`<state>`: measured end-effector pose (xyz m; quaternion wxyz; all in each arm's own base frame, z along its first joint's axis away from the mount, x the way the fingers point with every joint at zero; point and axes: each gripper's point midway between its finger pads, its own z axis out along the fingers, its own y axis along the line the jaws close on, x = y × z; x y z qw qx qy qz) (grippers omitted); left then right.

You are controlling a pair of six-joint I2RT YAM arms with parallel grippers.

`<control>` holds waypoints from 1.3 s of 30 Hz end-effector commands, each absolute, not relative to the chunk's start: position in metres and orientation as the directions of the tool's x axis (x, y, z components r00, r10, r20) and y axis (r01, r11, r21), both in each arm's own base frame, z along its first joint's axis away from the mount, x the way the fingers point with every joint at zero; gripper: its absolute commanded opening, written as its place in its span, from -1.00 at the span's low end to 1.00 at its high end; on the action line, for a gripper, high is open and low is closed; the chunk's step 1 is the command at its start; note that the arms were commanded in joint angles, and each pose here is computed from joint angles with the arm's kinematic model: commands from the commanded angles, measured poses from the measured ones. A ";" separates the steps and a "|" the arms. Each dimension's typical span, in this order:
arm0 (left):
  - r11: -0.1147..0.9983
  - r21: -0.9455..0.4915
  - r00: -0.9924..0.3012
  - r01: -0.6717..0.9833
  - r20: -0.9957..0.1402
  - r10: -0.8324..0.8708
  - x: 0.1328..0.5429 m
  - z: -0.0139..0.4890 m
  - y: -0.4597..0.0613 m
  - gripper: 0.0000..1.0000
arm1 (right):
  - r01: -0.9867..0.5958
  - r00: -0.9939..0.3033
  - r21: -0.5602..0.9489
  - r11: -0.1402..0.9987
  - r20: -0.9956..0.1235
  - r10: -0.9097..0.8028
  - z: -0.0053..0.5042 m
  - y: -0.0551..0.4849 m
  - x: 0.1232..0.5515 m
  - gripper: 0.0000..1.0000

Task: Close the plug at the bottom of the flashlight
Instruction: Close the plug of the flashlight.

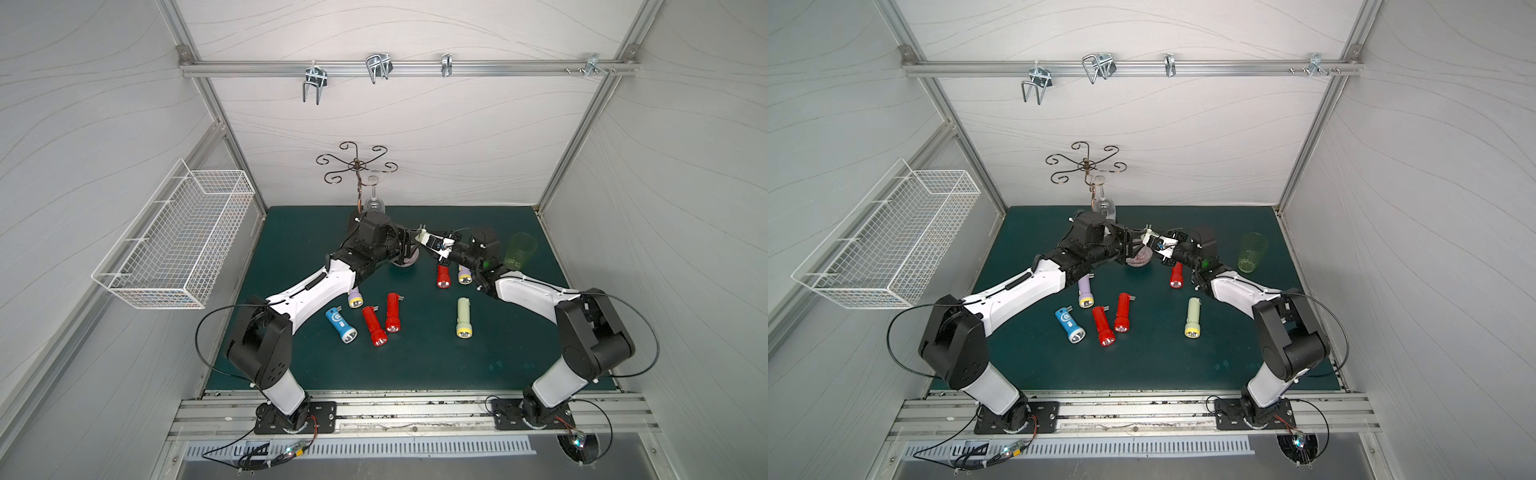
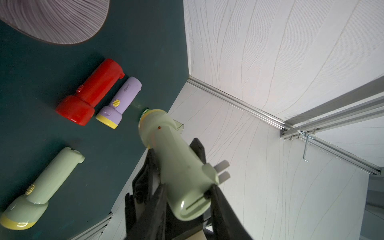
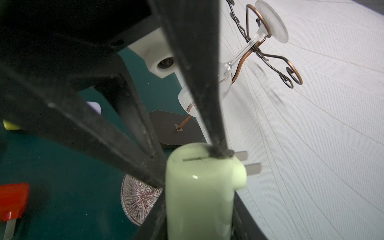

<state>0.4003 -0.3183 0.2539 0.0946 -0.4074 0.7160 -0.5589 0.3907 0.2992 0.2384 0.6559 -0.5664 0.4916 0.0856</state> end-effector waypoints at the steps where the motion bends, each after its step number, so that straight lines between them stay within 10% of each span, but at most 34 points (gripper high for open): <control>1: 0.015 -0.895 -0.701 -0.445 0.338 -0.627 0.400 0.274 -0.337 -0.38 | -0.651 0.597 -0.697 0.300 -0.715 -0.364 0.266 0.320 0.373 -1.00; 13: 0.022 -0.908 -0.728 -0.419 0.321 -0.606 0.399 0.278 -0.340 -0.74 | -0.667 0.574 -0.671 0.324 -0.740 -0.351 0.268 0.323 0.374 -1.00; 27: 0.059 -0.920 -0.670 -0.388 0.237 -0.704 0.398 0.242 -0.273 -0.67 | -0.617 0.372 -0.576 0.536 -0.814 -0.445 0.247 0.289 0.387 -1.00; 39: 0.360 -0.891 -0.669 -0.276 -0.091 -0.737 0.384 0.199 -0.198 -0.64 | -0.596 0.024 -0.410 0.690 -0.868 -0.495 0.230 0.274 0.362 -1.00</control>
